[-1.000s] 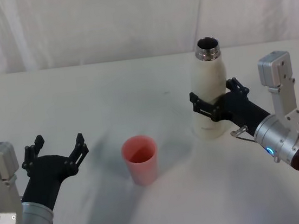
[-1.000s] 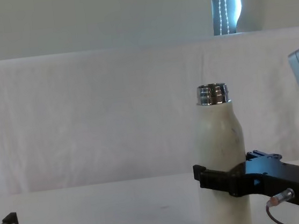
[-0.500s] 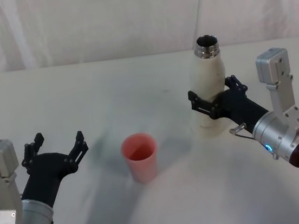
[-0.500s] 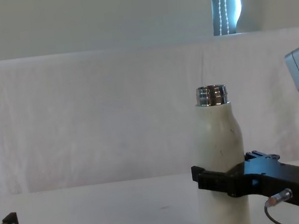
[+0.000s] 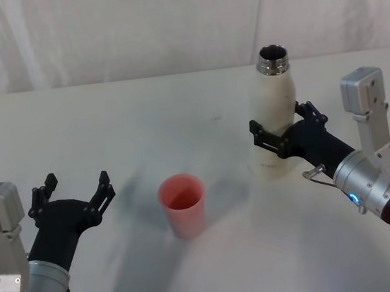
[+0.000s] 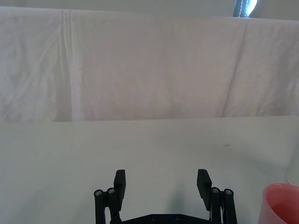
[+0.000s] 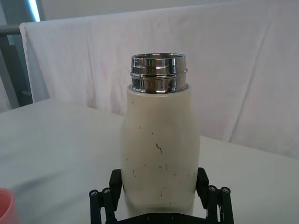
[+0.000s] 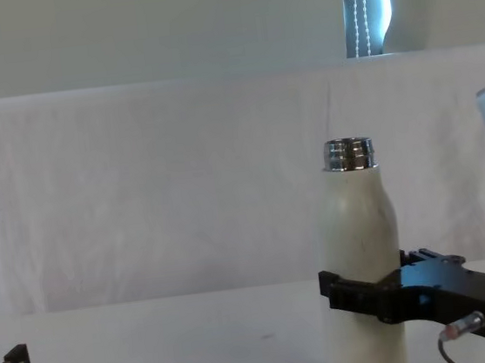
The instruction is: Grasp the thermos with one hand and pour water into the cup lid.
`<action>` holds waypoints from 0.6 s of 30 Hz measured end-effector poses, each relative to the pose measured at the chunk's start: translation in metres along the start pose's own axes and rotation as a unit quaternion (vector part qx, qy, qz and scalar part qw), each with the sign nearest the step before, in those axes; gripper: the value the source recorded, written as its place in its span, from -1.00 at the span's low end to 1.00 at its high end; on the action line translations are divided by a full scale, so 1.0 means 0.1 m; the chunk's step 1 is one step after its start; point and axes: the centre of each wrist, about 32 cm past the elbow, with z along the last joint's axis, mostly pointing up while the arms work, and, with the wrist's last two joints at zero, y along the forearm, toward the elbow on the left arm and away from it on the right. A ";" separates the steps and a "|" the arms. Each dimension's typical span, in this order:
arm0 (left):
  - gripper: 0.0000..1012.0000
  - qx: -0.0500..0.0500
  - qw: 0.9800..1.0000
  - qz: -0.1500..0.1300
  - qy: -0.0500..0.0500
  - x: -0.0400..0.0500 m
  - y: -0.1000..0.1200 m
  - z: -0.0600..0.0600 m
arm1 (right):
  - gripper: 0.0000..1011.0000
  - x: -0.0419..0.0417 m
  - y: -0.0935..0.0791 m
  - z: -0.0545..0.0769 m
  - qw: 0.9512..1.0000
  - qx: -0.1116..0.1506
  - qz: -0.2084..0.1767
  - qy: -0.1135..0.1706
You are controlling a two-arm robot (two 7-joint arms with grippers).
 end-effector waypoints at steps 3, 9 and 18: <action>0.98 0.000 1.000 0.000 0.000 0.000 0.00 0.00 | 0.98 -0.015 -0.06 0.00 1.000 0.003 -0.006 0.003; 0.98 0.000 1.000 0.000 0.000 0.000 0.00 0.00 | 0.98 -0.034 -0.15 0.02 1.000 0.010 -0.014 0.005; 0.98 0.000 1.000 0.000 0.000 0.000 0.00 0.00 | 0.98 -0.086 -0.33 0.04 0.999 0.017 -0.032 0.008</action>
